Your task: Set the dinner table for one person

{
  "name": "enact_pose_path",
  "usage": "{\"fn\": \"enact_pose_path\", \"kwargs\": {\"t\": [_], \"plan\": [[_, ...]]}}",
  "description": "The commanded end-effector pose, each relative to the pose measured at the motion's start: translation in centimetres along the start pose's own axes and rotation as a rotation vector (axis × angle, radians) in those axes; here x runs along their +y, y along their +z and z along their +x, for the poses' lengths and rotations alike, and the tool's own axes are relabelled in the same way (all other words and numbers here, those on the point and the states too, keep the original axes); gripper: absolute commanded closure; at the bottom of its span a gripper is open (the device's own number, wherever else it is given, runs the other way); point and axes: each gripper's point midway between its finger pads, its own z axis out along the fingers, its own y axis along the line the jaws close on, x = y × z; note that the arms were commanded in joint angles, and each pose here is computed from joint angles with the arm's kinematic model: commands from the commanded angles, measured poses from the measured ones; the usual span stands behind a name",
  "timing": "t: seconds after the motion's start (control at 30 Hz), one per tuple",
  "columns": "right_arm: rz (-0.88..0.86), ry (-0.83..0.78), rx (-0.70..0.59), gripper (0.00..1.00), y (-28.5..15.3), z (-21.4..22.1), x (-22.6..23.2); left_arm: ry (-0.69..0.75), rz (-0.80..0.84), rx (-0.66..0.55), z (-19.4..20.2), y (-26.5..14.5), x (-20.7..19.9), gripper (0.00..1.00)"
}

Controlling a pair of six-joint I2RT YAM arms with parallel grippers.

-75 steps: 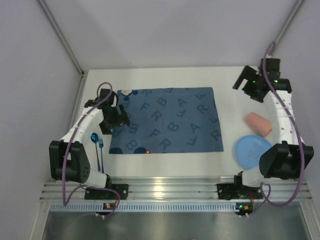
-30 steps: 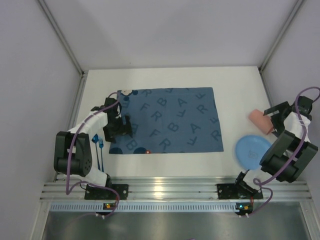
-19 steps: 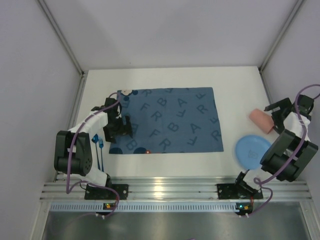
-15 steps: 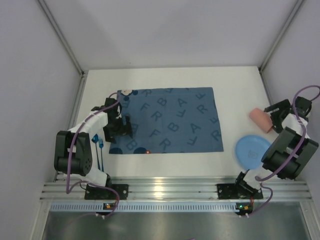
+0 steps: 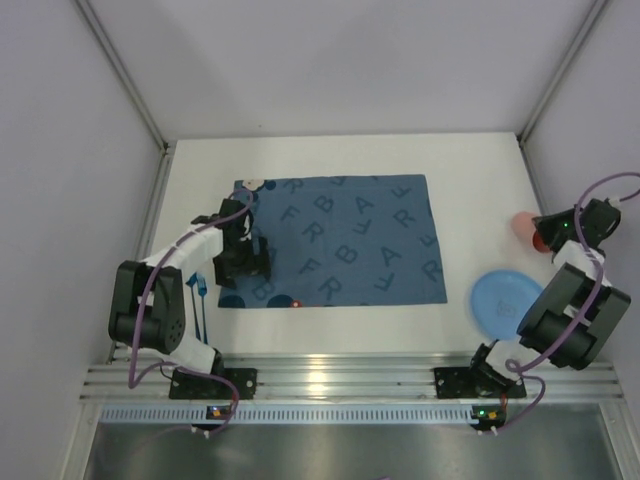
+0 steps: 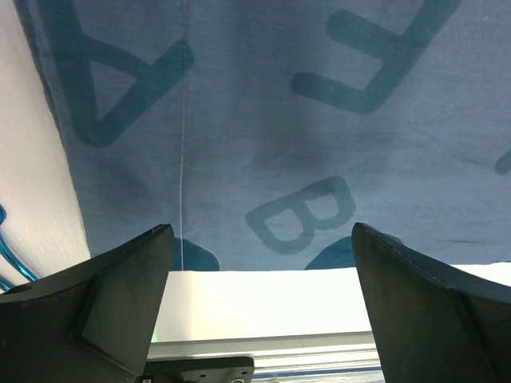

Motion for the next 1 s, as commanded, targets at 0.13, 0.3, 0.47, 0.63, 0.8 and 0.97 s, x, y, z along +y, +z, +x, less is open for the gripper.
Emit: {"fn": "enact_pose_path", "kwargs": {"t": [0.13,0.3,0.47,0.63,0.8,0.97], "plan": [[-0.016,-0.199,0.148,1.00,-5.9,-2.1,12.6,0.018,-0.003,-0.070,-0.7,-1.2,-0.7,0.02],[-0.055,-0.399,0.363,1.00,-5.3,3.1,22.1,0.010,-0.019,-0.086,-1.0,-1.1,-0.4,0.02],[0.022,-0.523,0.613,1.00,-2.7,11.7,23.0,0.004,-0.008,-0.127,-1.5,-1.3,-0.6,0.02],[0.070,-0.623,0.708,1.00,-0.6,19.0,22.6,-0.003,-0.039,-0.181,-2.2,-2.0,0.0,0.02],[0.097,-0.712,0.698,1.00,1.0,22.3,23.2,-0.016,-0.064,-0.237,-2.8,-3.1,0.6,0.02],[0.133,-0.745,0.695,0.99,1.9,24.4,22.8,-0.020,-0.056,-0.259,-3.0,-3.6,0.5,0.02]]}}
